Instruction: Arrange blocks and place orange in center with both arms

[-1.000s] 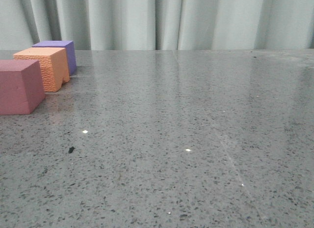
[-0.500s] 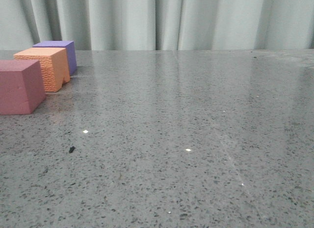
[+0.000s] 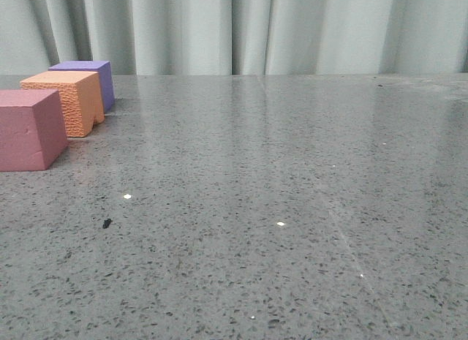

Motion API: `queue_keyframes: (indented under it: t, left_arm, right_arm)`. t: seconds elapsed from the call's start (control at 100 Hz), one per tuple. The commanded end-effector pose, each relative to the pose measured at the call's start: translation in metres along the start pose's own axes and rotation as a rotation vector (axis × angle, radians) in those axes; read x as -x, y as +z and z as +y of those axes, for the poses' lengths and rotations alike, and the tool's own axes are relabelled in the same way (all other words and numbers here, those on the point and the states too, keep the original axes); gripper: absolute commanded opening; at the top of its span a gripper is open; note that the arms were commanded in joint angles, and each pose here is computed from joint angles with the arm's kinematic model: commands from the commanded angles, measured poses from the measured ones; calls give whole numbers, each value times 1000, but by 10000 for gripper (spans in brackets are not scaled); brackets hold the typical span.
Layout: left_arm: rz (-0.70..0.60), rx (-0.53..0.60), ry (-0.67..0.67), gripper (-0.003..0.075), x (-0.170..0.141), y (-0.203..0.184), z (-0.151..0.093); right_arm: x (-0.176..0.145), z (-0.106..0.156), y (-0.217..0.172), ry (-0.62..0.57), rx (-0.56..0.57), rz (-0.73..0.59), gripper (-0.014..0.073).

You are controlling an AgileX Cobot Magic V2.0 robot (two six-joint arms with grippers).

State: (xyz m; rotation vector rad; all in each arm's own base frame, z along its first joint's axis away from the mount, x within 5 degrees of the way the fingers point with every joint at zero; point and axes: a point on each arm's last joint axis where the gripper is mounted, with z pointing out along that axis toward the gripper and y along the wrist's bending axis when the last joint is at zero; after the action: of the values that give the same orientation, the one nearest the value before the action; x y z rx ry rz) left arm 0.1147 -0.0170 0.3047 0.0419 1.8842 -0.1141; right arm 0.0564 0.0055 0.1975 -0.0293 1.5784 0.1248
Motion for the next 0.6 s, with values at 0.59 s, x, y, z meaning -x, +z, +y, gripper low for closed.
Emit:
queue_keyframes:
  t: [0.59]
  left_arm:
    - [-309, 8, -34, -10, -119, -15, 14]
  right_arm:
    - [13, 1, -2, -7, 5, -109, -67]
